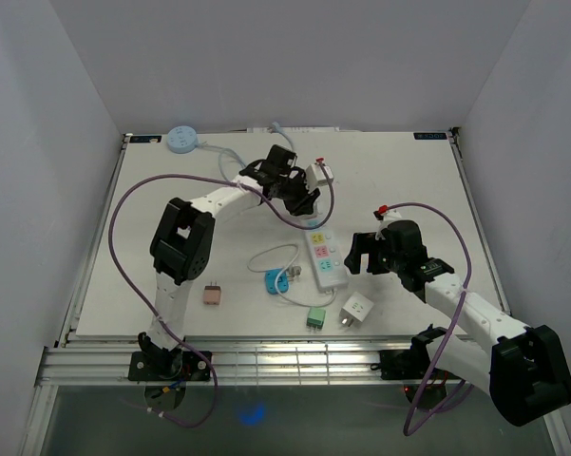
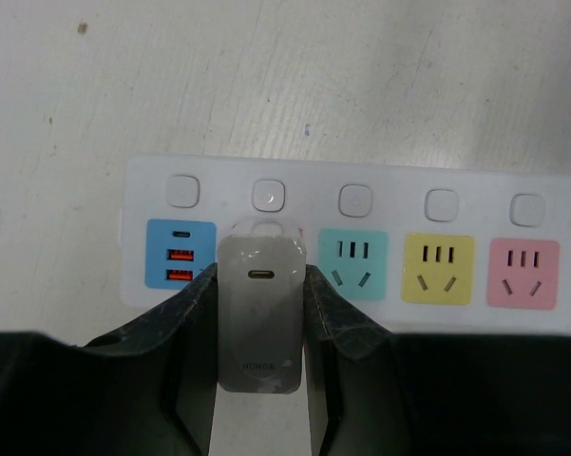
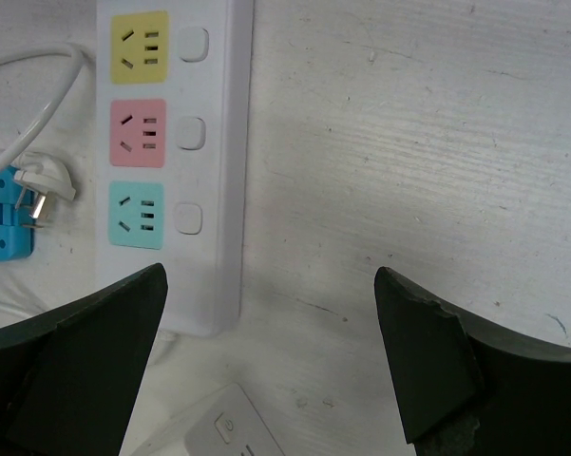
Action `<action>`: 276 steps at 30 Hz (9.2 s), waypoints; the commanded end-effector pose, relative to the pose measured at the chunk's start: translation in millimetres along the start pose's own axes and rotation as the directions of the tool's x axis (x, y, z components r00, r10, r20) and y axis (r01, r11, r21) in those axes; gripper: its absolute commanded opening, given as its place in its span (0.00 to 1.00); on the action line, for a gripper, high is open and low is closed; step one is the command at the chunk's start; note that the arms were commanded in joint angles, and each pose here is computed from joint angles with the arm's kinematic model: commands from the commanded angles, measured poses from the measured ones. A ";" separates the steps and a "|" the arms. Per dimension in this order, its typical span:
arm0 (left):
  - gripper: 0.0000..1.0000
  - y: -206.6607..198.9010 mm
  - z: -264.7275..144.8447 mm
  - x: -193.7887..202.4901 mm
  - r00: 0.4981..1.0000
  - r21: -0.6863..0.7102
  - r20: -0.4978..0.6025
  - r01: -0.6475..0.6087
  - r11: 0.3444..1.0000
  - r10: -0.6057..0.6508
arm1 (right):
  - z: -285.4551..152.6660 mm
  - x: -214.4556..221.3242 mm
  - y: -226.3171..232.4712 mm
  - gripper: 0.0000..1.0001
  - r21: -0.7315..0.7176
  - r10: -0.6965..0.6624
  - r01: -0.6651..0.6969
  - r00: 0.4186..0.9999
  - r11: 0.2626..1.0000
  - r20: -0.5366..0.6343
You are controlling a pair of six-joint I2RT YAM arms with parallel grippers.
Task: Insert the plug
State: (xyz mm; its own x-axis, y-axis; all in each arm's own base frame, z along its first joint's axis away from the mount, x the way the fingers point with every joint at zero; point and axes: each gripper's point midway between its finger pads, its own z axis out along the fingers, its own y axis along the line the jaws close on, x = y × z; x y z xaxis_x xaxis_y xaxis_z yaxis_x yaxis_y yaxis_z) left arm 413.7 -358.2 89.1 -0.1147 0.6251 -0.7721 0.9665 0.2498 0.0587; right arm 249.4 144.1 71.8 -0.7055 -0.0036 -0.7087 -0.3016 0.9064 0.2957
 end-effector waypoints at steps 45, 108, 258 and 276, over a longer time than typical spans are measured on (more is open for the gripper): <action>0.00 -45.4 10.3 72.1 0.955 0.124 -0.267 0.171 0.977 -0.133 | 2.4 -6.8 2.6 0.95 -0.027 -0.011 0.012 1.000 1.000 0.028; 0.98 -7.5 -136.5 -32.5 0.953 -0.390 0.010 0.282 0.876 -0.303 | -1.3 -9.0 -0.5 0.93 -0.021 0.005 -0.004 0.999 1.000 0.048; 0.34 -176.2 -86.3 -41.8 0.891 -0.117 0.339 0.359 0.926 -0.302 | -42.9 -49.2 126.9 0.83 -0.437 0.022 -0.087 0.988 0.895 -0.153; 0.35 -197.7 -104.6 -55.8 0.869 -0.058 0.436 0.286 0.956 -0.234 | -44.4 -49.9 144.1 0.22 -0.529 0.060 -0.144 0.983 0.836 -0.173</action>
State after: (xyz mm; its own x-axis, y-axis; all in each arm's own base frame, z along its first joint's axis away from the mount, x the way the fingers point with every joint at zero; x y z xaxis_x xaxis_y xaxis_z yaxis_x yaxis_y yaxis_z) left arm 211.5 -362.0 153.1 -0.2981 0.2434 -0.9230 0.8512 0.5054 -0.1416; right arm 212.9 248.4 168.4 -0.8308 -0.0288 -0.5558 -0.4624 0.5914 0.6606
